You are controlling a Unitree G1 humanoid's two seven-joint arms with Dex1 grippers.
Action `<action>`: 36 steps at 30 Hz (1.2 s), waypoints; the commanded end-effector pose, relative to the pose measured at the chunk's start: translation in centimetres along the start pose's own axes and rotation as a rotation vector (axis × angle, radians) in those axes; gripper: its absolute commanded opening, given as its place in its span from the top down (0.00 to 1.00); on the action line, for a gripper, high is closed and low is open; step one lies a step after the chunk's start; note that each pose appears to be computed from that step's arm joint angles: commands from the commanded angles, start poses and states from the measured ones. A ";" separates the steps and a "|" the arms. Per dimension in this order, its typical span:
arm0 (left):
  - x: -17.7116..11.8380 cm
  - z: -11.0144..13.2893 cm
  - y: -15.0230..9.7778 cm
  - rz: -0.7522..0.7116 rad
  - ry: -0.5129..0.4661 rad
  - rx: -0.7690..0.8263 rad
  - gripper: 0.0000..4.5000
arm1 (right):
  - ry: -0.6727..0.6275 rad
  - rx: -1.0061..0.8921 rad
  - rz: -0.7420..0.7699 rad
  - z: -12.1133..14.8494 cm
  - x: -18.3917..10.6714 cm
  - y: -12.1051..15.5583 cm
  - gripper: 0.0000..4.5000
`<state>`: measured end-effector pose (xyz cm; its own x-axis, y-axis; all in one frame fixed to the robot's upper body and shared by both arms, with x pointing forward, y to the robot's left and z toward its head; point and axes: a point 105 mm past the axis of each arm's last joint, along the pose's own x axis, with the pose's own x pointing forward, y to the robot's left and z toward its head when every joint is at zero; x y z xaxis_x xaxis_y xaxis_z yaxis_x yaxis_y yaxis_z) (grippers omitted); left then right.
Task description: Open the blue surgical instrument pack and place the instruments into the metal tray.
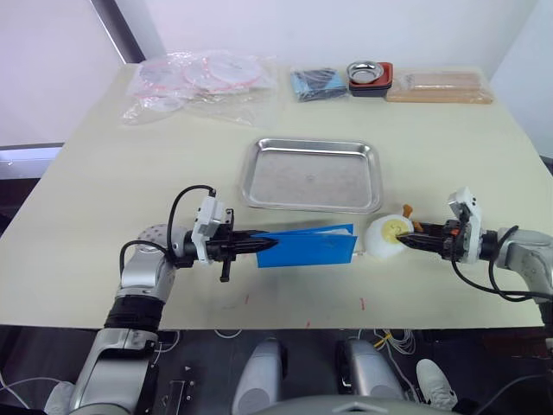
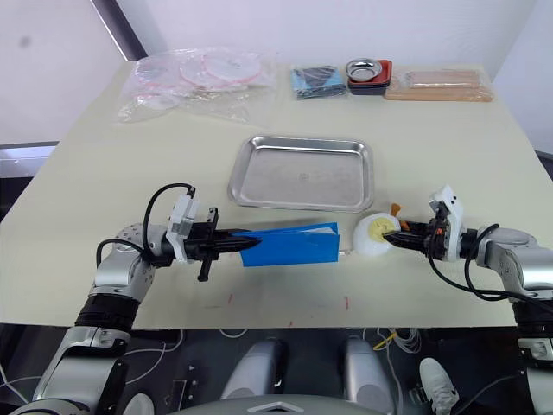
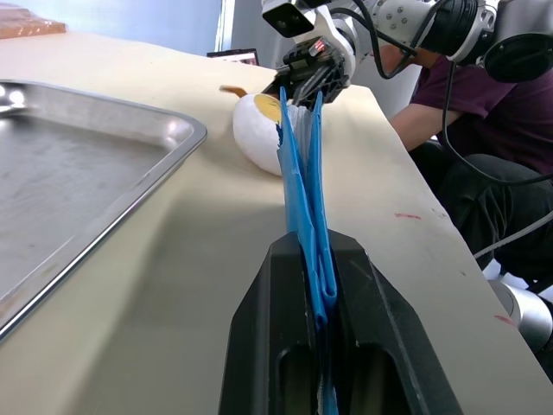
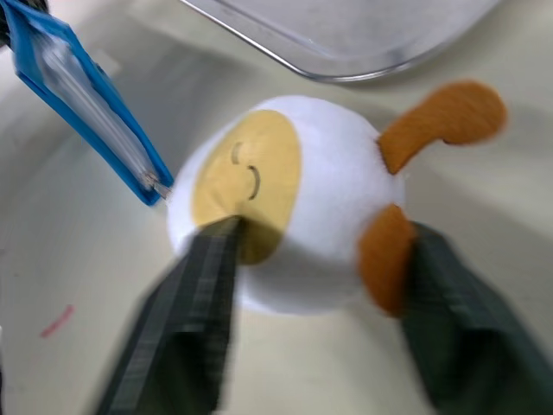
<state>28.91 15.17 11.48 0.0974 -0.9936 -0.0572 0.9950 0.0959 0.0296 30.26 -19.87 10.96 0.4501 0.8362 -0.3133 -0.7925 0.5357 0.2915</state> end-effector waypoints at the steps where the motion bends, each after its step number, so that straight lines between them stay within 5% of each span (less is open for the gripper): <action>1: -0.1 0.3 0.0 -0.012 0.012 0.030 1.00 | -0.072 -0.024 0.012 1.9 -1.0 0.5 0.91; 3: -0.1 0.3 0.1 -0.011 0.016 0.032 1.00 | -0.076 -0.028 0.009 2.2 -1.3 0.5 1.00; 20: 0.0 0.1 0.3 -0.021 0.044 0.045 1.00 | -0.571 0.032 0.299 9.7 -3.2 5.2 1.00; 36: 0.9 1.2 1.7 -0.023 0.046 0.100 1.00 | -0.438 -0.209 0.400 12.2 6.3 9.4 1.00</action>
<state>30.74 14.97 12.31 0.1134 -0.9889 -0.0957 0.9899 0.1042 0.0965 30.90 -8.95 21.54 0.2334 0.9571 0.1719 -0.9621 0.2017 0.1835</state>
